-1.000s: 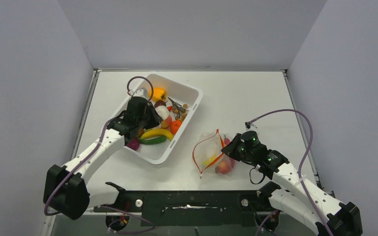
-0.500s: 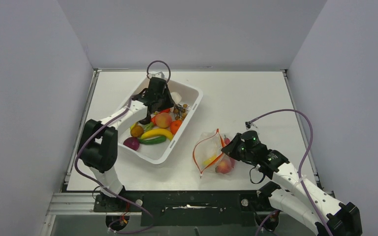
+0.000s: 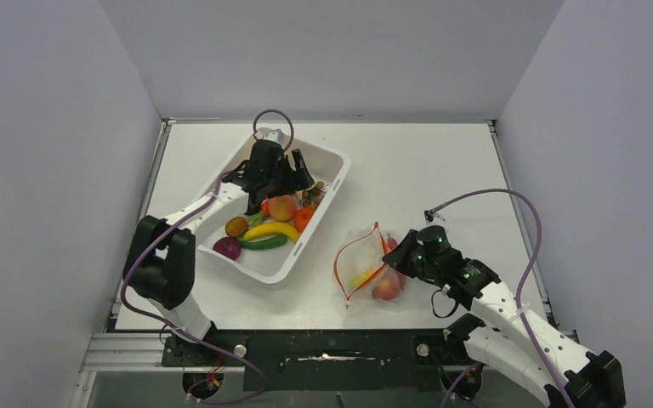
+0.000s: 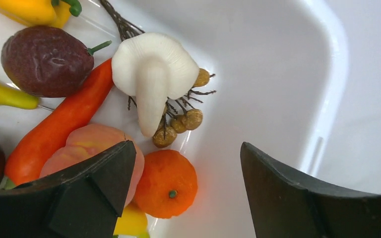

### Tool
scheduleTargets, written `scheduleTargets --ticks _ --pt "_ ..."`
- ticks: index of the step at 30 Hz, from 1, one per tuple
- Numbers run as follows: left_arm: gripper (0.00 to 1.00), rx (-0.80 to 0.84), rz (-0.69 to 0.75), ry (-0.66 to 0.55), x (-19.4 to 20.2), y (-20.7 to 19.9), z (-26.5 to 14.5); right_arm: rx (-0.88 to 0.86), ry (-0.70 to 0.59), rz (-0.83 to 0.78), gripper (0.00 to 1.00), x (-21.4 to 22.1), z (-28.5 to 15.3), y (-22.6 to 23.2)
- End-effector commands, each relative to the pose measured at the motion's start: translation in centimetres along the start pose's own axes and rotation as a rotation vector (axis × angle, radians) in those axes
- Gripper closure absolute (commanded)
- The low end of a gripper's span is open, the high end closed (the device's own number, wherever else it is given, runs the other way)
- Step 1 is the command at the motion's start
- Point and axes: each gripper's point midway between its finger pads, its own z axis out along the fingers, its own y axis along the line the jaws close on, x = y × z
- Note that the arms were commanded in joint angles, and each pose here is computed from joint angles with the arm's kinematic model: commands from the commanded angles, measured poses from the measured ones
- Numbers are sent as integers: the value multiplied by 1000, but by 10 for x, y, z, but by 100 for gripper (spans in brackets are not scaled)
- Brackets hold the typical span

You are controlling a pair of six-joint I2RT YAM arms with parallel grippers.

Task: Open the zip-top bag and remove the fake food
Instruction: Place the fake fruit in the bin.

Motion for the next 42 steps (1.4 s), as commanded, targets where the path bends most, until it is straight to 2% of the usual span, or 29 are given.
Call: scheduleTargets --ticks 1,5,6,7,10,15,18,21,24,28,32,34,36,39,42 --pt "23 122 -7 -203 -55 -35 -46 -49 -66 11 94 -21 -7 18" --pt "22 168 -29 -255 -61 -43 -75 -58 -52 11 93 -20 -5 22" --pt "14 182 -34 -264 -61 -44 -81 -59 -47 11 93 -19 -4 22" --pt "11 189 -46 -274 -60 -44 -89 -62 -48 12 93 -19 -4 23" --pt "6 210 -66 -309 -58 -42 -112 -64 -44 9 93 -19 -4 24" --pt "6 294 -88 -363 -48 -44 -157 -66 -48 21 93 -17 -5 20" --pt "6 392 -53 -340 -33 -54 -178 -70 -48 26 93 -15 -5 19" --pt "6 426 -25 -294 -18 -55 -189 -71 -46 24 93 -15 -5 19" --pt "6 447 8 -312 -12 -53 -204 -67 -45 20 93 -15 -6 18" --pt "6 485 113 -403 -8 -48 -231 -69 -46 18 93 -14 -7 18" --pt "6 478 28 -565 -13 -30 -258 -69 -44 24 92 -13 -6 18" --pt "7 508 -38 -574 -6 -26 -263 -70 -43 26 92 -13 -6 18" --pt "8 548 -37 -515 4 -33 -263 -73 -45 30 92 -14 -7 19" --pt "10 619 -30 -309 28 -53 -254 -77 -48 35 92 -14 -5 20" --pt "10 568 -36 -143 42 -63 -239 -88 -46 47 92 -14 -2 22"
